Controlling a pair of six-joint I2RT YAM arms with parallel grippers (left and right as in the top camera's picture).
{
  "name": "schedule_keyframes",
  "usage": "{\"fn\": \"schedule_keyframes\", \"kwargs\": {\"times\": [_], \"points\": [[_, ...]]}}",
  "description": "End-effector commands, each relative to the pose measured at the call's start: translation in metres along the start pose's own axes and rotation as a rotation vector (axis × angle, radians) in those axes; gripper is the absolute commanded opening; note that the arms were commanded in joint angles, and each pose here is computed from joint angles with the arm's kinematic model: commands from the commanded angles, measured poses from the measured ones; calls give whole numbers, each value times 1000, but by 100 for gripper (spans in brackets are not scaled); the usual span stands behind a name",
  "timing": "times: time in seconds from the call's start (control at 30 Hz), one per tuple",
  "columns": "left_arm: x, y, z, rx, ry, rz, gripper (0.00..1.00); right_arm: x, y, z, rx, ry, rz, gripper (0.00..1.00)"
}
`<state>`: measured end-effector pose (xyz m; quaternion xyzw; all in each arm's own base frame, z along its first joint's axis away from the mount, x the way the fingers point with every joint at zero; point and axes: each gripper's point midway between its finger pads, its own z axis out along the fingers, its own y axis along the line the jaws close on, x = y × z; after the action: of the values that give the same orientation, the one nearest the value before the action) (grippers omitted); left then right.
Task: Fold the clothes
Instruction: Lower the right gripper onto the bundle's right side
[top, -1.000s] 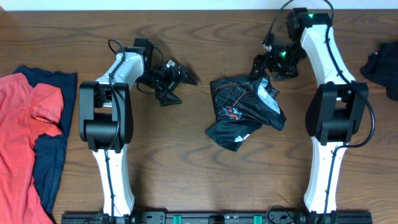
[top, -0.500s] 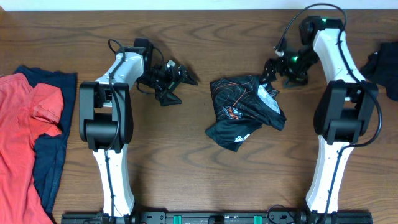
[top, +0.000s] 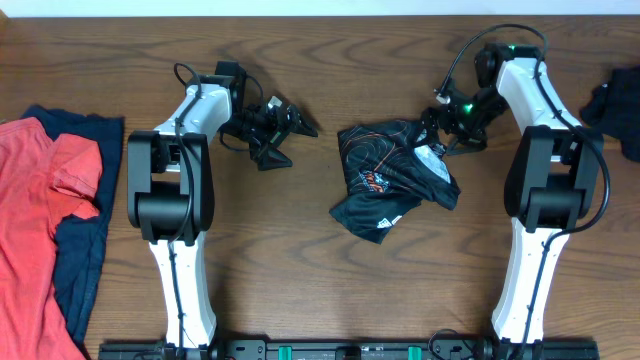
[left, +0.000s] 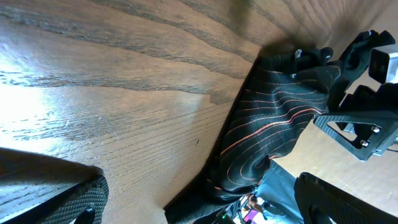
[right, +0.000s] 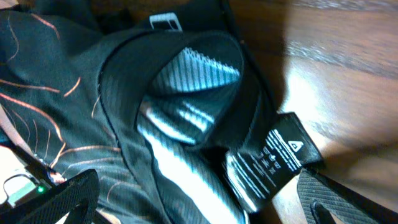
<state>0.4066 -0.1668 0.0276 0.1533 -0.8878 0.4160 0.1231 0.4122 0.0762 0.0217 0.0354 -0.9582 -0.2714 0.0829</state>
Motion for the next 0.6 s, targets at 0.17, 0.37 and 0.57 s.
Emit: {"fn": "schedule_keyframes", "kwargs": {"times": [0.17, 0.37, 0.57], "points": [[-3, 62, 20, -191, 11, -42, 98, 11, 21, 31, -189, 13, -21, 99], [-2, 62, 20, -193, 16, -47, 98, 20, 24, 45, -255, 27, -22, 99], [-1, 62, 20, -193, 16, -48, 98, 28, 26, 55, -259, 50, -31, 94]]}}
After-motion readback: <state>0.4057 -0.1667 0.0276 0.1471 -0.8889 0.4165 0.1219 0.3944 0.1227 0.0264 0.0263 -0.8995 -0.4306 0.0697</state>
